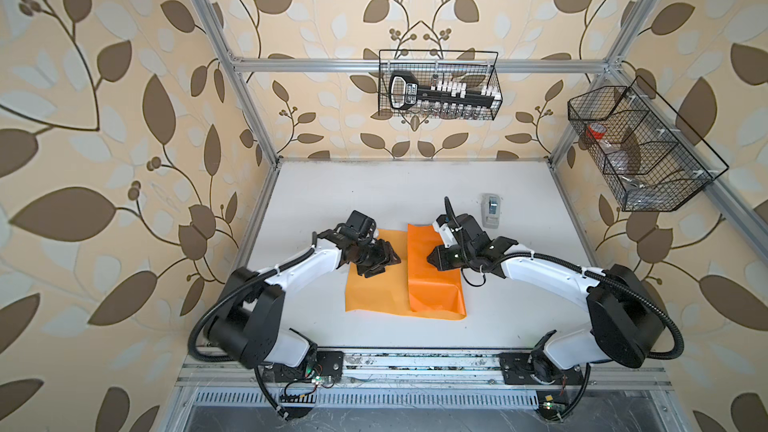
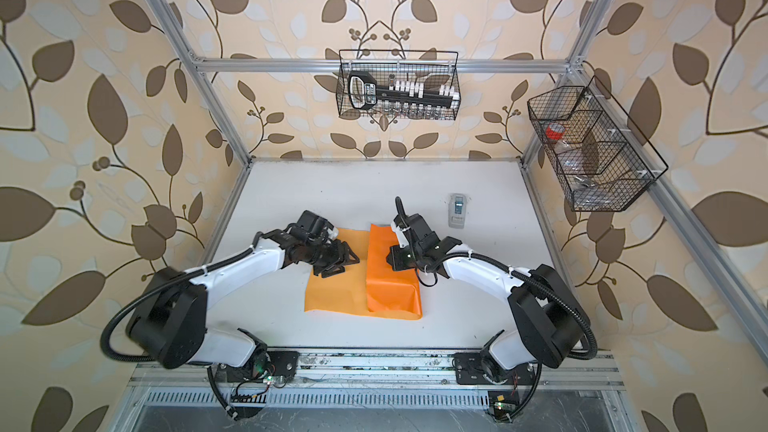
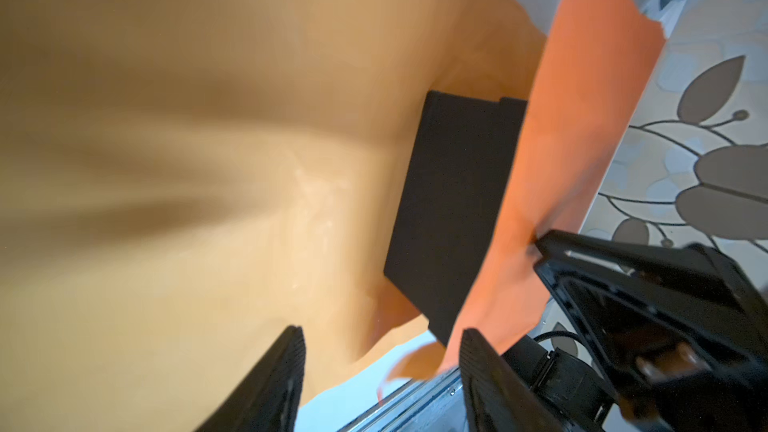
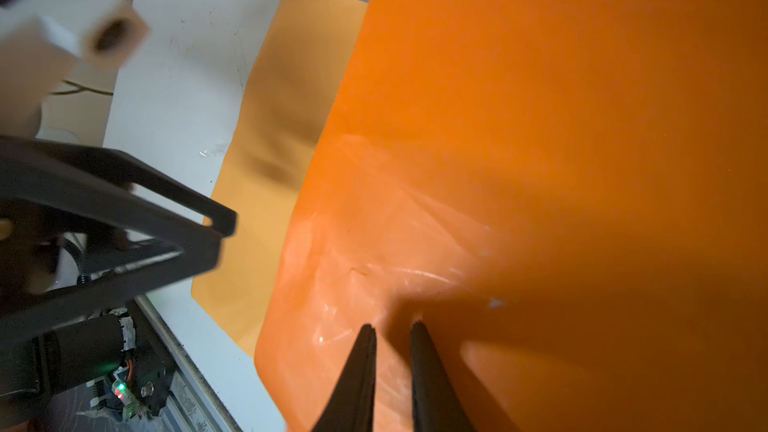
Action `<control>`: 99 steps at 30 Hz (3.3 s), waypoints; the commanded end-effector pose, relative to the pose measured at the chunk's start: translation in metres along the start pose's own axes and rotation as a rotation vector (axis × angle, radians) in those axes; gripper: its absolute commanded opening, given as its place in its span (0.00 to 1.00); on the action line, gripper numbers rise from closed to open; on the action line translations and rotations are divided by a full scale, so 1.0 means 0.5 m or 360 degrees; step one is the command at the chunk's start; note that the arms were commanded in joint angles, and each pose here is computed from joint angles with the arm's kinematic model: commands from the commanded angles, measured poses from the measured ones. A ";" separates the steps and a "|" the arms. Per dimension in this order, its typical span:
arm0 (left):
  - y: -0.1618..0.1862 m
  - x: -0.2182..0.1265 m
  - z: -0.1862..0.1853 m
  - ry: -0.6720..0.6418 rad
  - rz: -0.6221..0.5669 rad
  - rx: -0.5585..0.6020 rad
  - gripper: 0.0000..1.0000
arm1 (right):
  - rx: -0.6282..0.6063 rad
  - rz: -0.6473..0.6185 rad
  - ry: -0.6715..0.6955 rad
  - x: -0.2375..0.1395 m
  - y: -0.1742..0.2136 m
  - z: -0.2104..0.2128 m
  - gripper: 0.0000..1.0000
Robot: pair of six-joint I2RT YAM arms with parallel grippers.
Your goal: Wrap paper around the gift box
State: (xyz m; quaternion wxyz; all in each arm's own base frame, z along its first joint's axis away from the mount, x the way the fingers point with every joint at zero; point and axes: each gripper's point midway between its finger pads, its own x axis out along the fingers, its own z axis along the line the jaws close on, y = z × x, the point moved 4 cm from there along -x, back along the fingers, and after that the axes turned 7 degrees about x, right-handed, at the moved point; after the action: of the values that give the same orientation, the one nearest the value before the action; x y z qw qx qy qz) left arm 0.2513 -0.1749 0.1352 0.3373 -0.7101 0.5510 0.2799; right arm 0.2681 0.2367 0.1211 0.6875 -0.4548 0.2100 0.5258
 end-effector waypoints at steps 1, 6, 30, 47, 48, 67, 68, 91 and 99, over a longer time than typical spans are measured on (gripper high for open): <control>0.038 -0.062 0.083 -0.0279 -0.0055 -0.0135 0.76 | 0.0045 0.0200 0.0161 0.030 0.075 -0.055 0.18; 0.077 -0.076 0.162 -0.0398 -0.0113 -0.0328 0.88 | 0.0045 0.0193 0.0143 0.029 0.078 -0.053 0.18; 0.084 0.052 0.171 0.0215 0.0092 -0.0403 0.94 | 0.0037 0.0194 0.0133 0.029 0.076 -0.050 0.18; 0.007 -0.059 0.092 0.0123 -0.0182 -0.0014 0.85 | 0.0041 0.0190 0.0136 0.031 0.070 -0.047 0.18; 0.006 -0.052 0.096 0.0113 -0.0150 -0.0024 0.83 | 0.0042 0.0191 0.0136 0.032 0.069 -0.047 0.18; 0.000 -0.064 0.019 0.0354 -0.0006 0.0015 0.11 | 0.0053 0.0195 0.0137 0.036 0.072 -0.050 0.18; 0.001 -0.067 0.004 0.0379 0.0002 0.0044 0.08 | 0.0053 0.0194 0.0137 0.036 0.072 -0.049 0.18; 0.002 -0.009 -0.260 0.0533 0.0246 0.0462 0.00 | 0.0074 0.0220 0.0146 0.051 0.089 -0.064 0.17; 0.000 0.044 -0.310 0.0530 0.0321 0.0488 0.00 | 0.0122 0.0243 0.0072 0.063 0.099 -0.059 0.17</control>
State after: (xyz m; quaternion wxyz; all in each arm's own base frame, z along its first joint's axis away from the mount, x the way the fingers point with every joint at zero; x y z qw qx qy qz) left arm 0.2524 -0.3000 0.1885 0.3085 -0.6165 0.7096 0.1456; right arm 0.2731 0.2465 0.1170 0.7108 -0.4345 0.1797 0.5232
